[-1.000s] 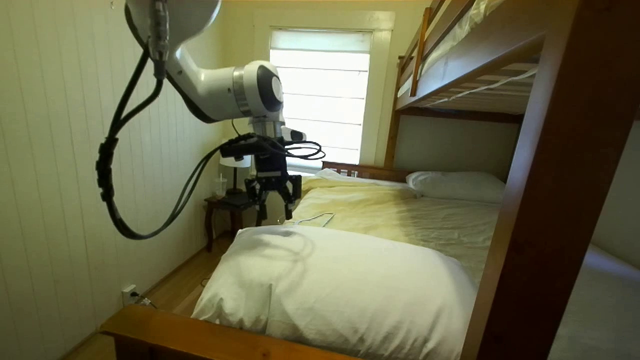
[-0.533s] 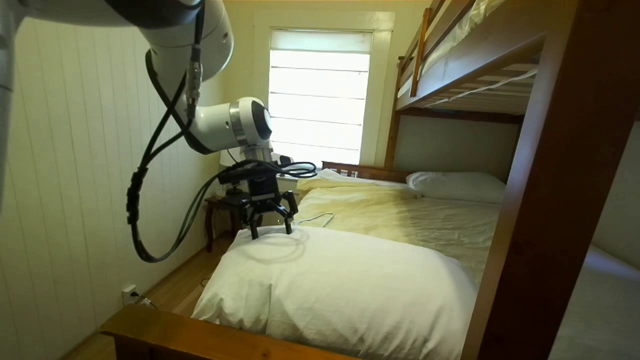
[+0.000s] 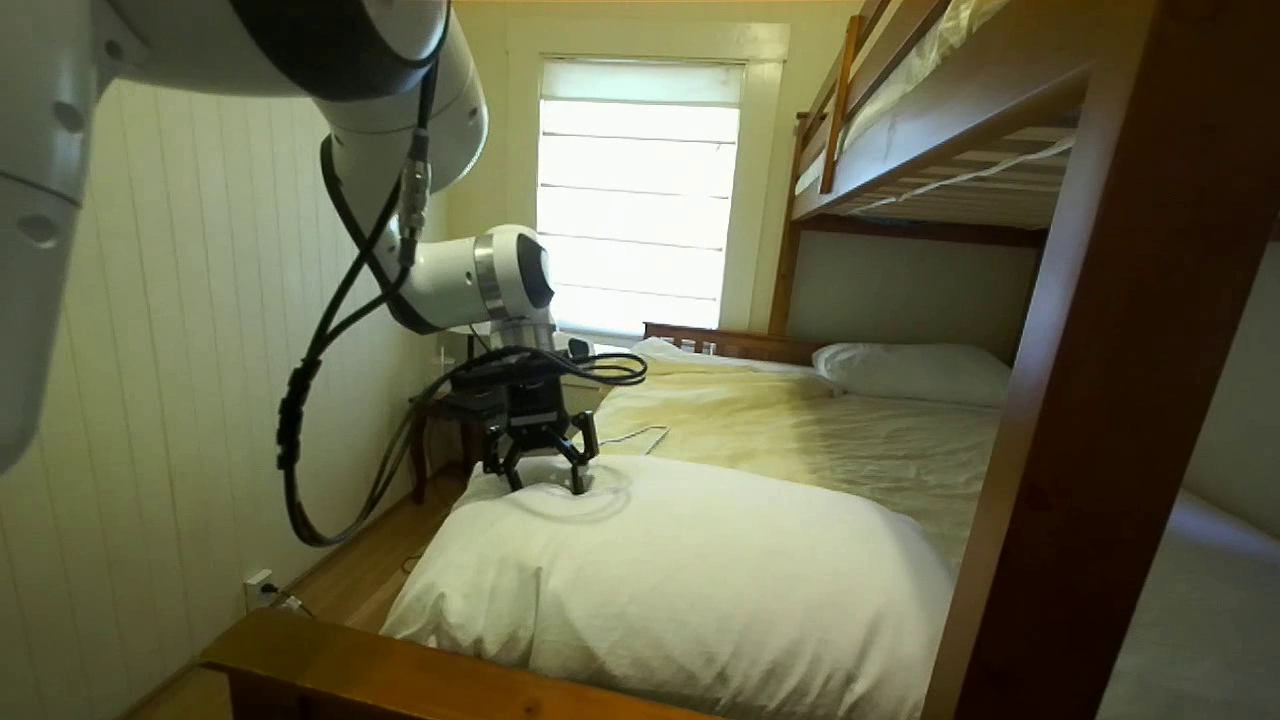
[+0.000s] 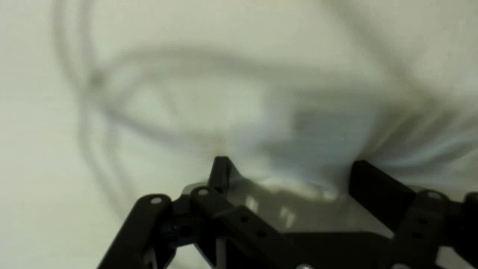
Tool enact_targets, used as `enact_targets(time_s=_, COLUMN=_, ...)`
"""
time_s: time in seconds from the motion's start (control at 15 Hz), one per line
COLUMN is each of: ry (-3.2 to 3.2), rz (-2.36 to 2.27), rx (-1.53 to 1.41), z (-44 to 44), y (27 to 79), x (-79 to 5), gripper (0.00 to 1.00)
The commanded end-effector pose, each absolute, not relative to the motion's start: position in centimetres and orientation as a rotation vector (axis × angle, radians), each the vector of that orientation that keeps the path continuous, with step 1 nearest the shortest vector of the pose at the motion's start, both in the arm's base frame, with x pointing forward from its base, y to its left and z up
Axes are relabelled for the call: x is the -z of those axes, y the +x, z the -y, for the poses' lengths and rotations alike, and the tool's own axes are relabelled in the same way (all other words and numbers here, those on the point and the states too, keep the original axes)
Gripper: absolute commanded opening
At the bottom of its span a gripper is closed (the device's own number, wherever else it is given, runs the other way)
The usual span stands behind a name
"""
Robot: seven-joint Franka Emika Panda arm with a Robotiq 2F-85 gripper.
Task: Flip the pillow over
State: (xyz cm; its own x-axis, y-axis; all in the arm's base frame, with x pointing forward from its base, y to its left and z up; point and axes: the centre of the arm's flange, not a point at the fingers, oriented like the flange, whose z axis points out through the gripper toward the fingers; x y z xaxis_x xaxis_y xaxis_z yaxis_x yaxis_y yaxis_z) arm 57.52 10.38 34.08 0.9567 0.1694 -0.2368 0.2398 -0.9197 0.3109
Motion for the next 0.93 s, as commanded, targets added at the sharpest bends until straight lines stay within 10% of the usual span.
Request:
enact_targets(time_s=0.0, ry=2.818, rz=-0.335, rx=0.312, z=-9.9, y=58.1, x=-32.5, gripper=0.54)
enact_targets(time_s=0.53, ry=2.872, rz=-0.34, rx=0.305, z=-9.4, y=58.2, x=-32.6, gripper=0.0)
enact_targets(time_s=0.87, ry=2.921, rz=-0.302, rx=0.286, z=-8.5, y=57.9, x=-34.3, gripper=0.0)
